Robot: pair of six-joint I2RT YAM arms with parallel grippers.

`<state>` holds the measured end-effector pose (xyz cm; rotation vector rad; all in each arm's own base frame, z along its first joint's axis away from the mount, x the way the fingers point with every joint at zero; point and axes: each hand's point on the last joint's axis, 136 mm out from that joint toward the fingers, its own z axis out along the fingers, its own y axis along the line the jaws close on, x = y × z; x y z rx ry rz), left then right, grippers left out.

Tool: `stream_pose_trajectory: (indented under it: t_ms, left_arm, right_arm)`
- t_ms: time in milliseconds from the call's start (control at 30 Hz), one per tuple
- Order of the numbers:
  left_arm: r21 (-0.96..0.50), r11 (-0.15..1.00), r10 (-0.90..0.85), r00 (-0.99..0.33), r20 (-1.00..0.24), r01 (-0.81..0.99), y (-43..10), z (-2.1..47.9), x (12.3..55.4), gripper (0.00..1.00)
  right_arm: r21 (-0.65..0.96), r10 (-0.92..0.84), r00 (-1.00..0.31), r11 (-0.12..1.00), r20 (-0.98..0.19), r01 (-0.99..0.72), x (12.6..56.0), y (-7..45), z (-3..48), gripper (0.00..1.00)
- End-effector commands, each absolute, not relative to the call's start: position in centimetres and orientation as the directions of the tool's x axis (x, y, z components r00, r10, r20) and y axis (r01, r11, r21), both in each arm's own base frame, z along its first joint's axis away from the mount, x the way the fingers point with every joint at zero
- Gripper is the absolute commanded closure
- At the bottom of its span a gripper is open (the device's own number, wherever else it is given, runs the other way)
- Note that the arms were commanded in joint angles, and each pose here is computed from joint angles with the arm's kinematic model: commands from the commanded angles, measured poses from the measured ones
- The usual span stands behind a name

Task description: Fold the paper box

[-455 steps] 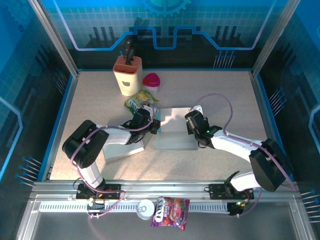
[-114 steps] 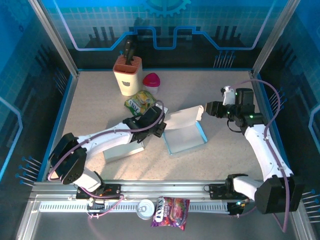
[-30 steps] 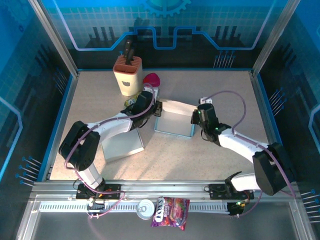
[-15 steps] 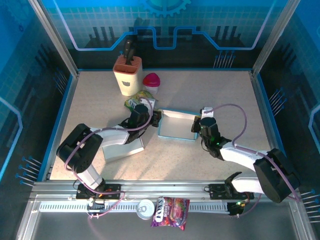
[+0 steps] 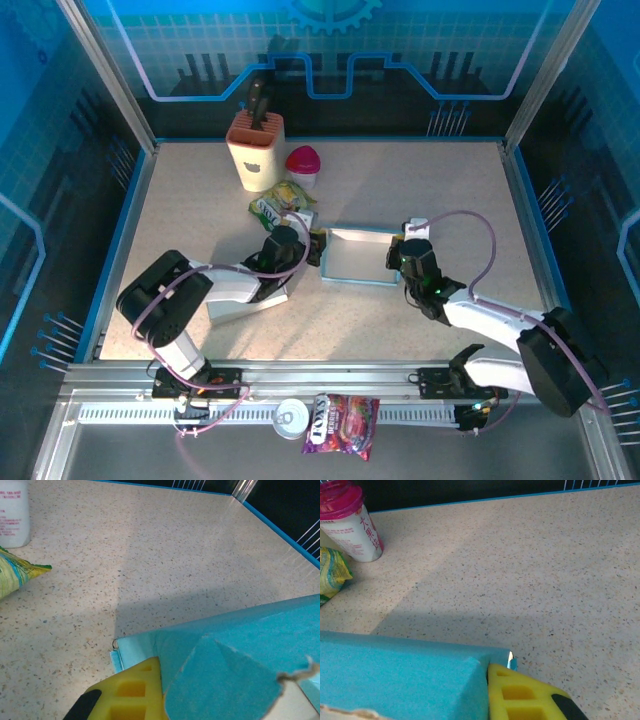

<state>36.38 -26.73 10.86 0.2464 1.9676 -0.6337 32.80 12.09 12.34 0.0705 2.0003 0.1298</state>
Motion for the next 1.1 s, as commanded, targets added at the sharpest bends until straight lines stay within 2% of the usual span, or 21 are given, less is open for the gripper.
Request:
stream_pose_trajectory:
  t_ms: [0, 167, 300, 467, 767, 900, 1067]
  left_arm:
    - [-0.317, 0.808, -0.072, -0.451, -0.890, 0.497, -28.4, 10.4, 34.7, 1.00]
    - [-0.341, 0.805, -0.097, -0.459, -0.883, 0.485, -28.6, 10.8, 34.7, 1.00]
    - [-0.346, 0.807, -0.109, -0.456, -0.883, 0.478, -28.9, 12.5, 35.1, 1.00]
    - [-0.319, 0.818, -0.085, -0.447, -0.891, 0.479, -29.5, 14.2, 36.2, 1.00]
    - [-0.330, 0.787, -0.092, -0.430, -0.898, 0.521, -29.7, 11.6, 35.2, 1.00]
    - [-0.342, 0.767, -0.097, -0.427, -0.899, 0.544, -29.9, 10.2, 34.3, 1.00]
    - [-0.304, 0.788, -0.054, -0.432, -0.900, 0.535, -29.7, 8.5, 33.4, 1.00]
  right_arm:
    - [0.170, 0.132, -0.418, 0.984, -0.899, -0.055, 32.5, 13.8, 13.5, 0.90]
    - [0.160, 0.118, -0.413, 0.985, -0.903, -0.070, 32.7, 14.0, 13.7, 0.92]
    - [0.144, 0.098, -0.399, 0.986, -0.912, -0.086, 33.6, 14.6, 14.8, 0.99]
    - [0.163, 0.113, -0.390, 0.982, -0.914, -0.096, 34.9, 15.2, 16.1, 1.00]
    - [0.179, 0.108, -0.357, 0.969, -0.928, -0.173, 34.5, 15.7, 14.5, 1.00]
    - [0.164, 0.093, -0.383, 0.974, -0.919, -0.158, 33.6, 15.4, 13.6, 1.00]
    - [0.163, 0.108, -0.460, 0.983, -0.881, -0.081, 32.4, 14.1, 12.7, 0.94]
